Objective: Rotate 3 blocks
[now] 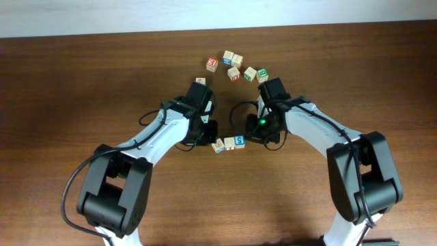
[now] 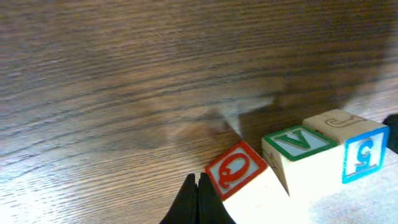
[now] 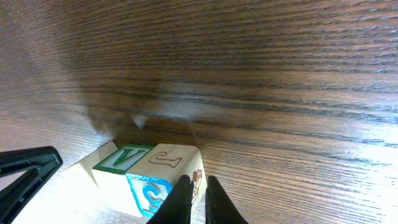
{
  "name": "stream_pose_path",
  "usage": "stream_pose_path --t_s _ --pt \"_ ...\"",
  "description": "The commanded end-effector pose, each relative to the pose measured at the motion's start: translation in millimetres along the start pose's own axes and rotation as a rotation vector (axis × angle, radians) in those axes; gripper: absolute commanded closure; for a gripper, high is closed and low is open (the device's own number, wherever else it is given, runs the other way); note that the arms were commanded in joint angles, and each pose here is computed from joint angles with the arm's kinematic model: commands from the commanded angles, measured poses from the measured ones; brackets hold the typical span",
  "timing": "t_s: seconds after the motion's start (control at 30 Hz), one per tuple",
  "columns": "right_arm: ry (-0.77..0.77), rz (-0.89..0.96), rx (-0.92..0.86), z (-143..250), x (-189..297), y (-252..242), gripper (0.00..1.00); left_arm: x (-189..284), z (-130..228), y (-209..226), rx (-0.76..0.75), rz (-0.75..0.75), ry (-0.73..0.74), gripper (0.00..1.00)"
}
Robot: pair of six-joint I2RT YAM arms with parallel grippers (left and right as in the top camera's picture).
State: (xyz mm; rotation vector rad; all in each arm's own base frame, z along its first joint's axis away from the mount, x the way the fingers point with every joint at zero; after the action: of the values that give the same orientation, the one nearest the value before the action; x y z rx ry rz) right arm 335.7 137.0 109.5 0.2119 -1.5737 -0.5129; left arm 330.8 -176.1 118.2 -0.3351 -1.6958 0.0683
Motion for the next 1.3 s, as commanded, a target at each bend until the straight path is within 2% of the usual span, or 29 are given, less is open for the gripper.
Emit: stream_pose_path --t_s 0.0,0.13,0.43,0.8,1.03,1.17,1.27 --pt "0.021 0.002 -0.009 2.1 -6.7 -1.3 0.89 6.8 0.9 0.9 -0.019 -0.021 -0.026 0.99" --pt "0.021 0.001 -0.009 2.0 -6.7 -1.3 0.9 8.3 0.7 4.9 0.006 -0.02 -0.016 1.0" --pt "0.02 0.001 -0.009 1.9 -6.7 -1.2 0.89 8.3 10.9 -7.4 0.011 0.119 0.072 1.0" --pt "0.02 0.001 -0.009 1.9 -6.7 -1.2 0.9 7.9 2.2 -6.6 -0.003 0.091 0.005 0.98" --pt "0.024 -0.001 -0.01 2.3 -6.7 -1.2 0.9 7.6 3.3 -5.5 -0.001 0.08 0.011 0.98" --pt "0.024 -0.001 -0.011 2.3 -6.7 -1.2 0.91 8.4 3.8 5.6 0.036 0.002 0.012 0.98" --pt "0.027 0.001 -0.013 2.6 -6.5 -1.9 0.91 10.2 2.8 13.6 0.081 0.015 0.022 0.96"
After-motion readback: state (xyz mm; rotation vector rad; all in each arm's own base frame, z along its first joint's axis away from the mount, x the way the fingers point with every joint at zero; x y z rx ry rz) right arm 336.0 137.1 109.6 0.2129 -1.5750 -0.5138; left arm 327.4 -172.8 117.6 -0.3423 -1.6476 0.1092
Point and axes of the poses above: each gripper's point midway between its finger pads, its own x axis back along the fingers, its own y axis along the line the jaws close on, z = x × y, the point moved 10 cm from there along x, back along the fingers, and after that the axes turned 3 degrees about -x, right-handed, at the moved point
